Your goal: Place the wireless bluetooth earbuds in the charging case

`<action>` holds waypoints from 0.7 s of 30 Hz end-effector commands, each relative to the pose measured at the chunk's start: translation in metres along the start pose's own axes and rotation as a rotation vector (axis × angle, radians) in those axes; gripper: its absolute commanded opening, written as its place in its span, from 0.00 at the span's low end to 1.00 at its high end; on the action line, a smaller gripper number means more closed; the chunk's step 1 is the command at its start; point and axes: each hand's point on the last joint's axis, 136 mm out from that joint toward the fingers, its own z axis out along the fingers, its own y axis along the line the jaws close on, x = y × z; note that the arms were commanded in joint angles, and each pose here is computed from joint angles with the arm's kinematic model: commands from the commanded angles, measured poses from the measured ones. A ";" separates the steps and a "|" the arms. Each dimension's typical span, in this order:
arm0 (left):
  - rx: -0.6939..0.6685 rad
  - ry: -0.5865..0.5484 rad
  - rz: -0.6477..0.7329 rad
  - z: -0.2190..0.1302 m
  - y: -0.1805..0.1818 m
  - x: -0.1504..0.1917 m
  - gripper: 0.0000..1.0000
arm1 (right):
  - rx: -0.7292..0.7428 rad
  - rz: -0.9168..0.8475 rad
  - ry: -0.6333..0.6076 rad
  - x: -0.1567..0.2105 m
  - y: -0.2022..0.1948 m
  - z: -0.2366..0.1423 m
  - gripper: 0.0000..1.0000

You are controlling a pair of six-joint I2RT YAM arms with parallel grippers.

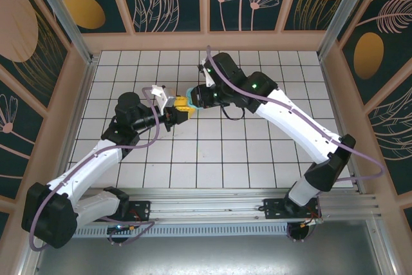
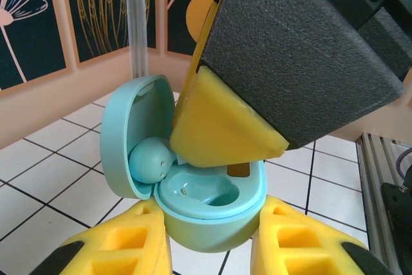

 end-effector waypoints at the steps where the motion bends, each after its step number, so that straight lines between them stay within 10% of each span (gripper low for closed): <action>1: 0.059 -0.036 0.029 0.001 -0.010 -0.015 0.00 | 0.031 -0.079 0.016 -0.003 0.001 0.000 0.34; 21: 0.060 -0.021 0.019 0.002 -0.010 -0.010 0.00 | 0.061 -0.193 0.024 -0.011 0.001 0.003 0.35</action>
